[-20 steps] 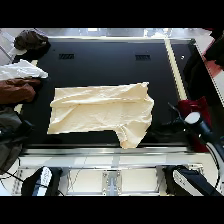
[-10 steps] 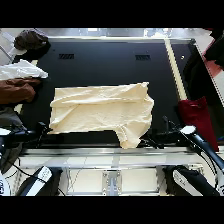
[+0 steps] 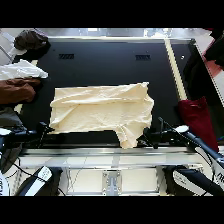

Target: Fold the shirts.

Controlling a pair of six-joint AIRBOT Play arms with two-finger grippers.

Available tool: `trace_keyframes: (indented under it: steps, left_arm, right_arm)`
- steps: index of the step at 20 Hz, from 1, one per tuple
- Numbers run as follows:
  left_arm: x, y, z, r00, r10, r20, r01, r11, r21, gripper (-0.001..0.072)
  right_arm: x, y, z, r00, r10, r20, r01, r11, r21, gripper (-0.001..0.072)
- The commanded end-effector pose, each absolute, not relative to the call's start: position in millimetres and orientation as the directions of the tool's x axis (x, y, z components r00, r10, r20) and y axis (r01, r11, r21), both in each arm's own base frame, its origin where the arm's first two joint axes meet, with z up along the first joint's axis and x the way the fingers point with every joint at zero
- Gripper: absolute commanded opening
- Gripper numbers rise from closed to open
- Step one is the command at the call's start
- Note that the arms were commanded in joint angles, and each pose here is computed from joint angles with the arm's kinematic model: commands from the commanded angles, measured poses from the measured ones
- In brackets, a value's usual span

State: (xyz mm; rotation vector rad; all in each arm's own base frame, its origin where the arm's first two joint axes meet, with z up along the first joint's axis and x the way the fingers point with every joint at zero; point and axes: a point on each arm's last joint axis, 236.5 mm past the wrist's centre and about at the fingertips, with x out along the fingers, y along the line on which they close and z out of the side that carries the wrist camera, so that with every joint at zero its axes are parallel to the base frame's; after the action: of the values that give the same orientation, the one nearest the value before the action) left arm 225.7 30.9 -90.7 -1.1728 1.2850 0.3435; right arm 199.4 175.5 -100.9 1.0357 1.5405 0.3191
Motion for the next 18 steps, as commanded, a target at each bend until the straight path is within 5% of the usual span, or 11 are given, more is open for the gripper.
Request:
trace_keyframes:
  steps: [1, 5, 9, 14, 18]
  left_arm:
    - [227, 32, -91, 0.330, -0.384, -0.862, -0.784, 0.397, -0.477, 0.0545]
    - [238, 47, -93, 0.376, -0.316, -0.871, -0.858, 0.235, -0.456, 0.0544]
    - [253, 61, -91, 0.441, -0.258, -0.860, -0.849, 0.192, -0.493, 0.0492]
    - [244, 50, -105, 0.379, -0.321, -0.868, -0.865, 0.211, -0.455, 0.0480]
    - [246, 54, -106, 0.385, -0.307, -0.870, -0.865, 0.208, -0.456, 0.0149]
  right_arm:
    - [207, 200, -83, 0.121, 0.812, -0.572, 0.370, 0.498, 0.785, 0.0021]
    - [206, 204, -61, 0.133, 0.831, -0.539, 0.306, 0.483, 0.820, 0.0022]
    - [209, 204, -50, 0.164, 0.831, -0.531, 0.263, 0.482, 0.836, 0.0022]
    - [210, 204, -50, 0.168, 0.831, -0.531, 0.264, 0.481, 0.836, 0.0022]
    - [212, 204, -49, 0.174, 0.832, -0.527, 0.267, 0.475, 0.838, 0.0022]
